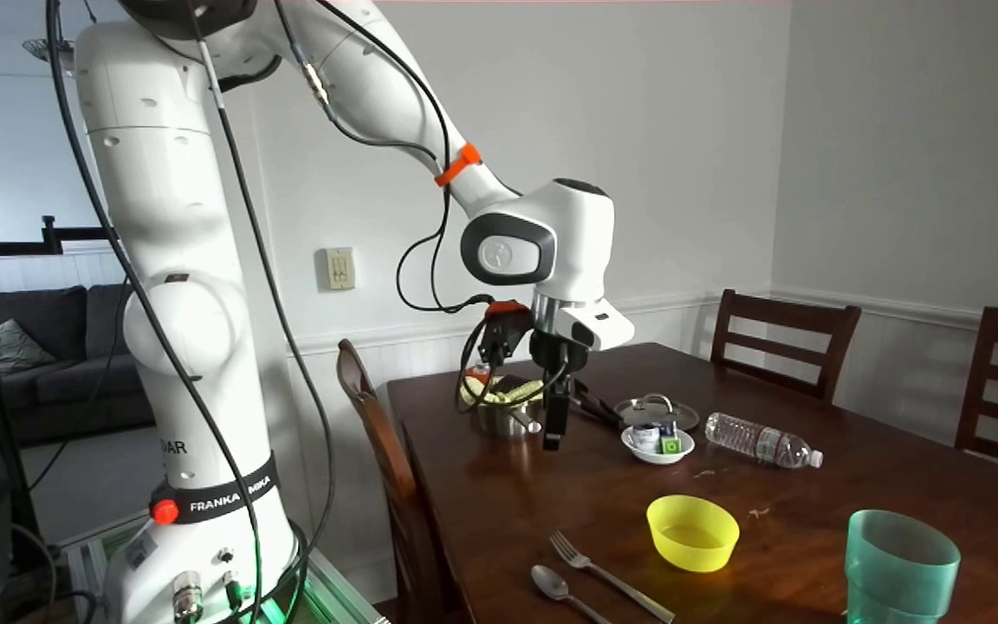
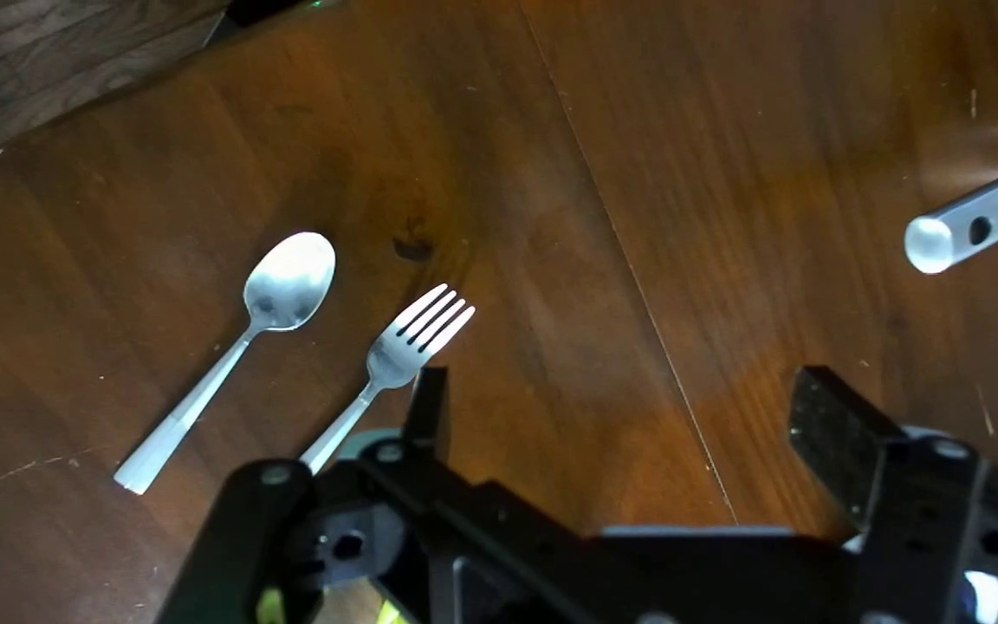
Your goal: Put one silver fork and spoon on top of the yellow bowl.
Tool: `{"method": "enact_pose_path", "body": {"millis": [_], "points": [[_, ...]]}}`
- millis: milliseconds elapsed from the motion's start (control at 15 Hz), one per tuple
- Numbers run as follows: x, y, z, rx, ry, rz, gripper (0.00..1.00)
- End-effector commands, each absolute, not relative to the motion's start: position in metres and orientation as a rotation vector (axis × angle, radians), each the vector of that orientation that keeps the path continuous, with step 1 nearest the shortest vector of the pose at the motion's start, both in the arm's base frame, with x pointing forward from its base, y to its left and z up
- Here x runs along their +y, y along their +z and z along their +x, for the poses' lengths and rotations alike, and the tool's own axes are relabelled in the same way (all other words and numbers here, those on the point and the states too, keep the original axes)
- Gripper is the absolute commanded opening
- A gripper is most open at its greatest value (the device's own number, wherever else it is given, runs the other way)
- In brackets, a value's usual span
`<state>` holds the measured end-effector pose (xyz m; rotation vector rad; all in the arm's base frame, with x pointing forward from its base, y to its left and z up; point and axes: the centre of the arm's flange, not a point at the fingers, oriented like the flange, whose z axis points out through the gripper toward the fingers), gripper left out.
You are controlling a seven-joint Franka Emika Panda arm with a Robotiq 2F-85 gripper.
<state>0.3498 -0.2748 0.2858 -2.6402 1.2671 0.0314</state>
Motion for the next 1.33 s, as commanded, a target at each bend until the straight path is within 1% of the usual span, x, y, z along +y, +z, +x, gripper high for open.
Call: {"method": "enact_pose_path", "body": {"millis": [0, 533, 1267], "points": [[-0.283, 0.280, 0.353, 1.343, 0.077, -2.619, 1.00], [-0.335, 0.214, 0.352, 1.685, 0.277, -2.493, 1.00], [-0.370, 0.160, 0.355, 1.747, 0.350, -2.489, 1.00]]}}
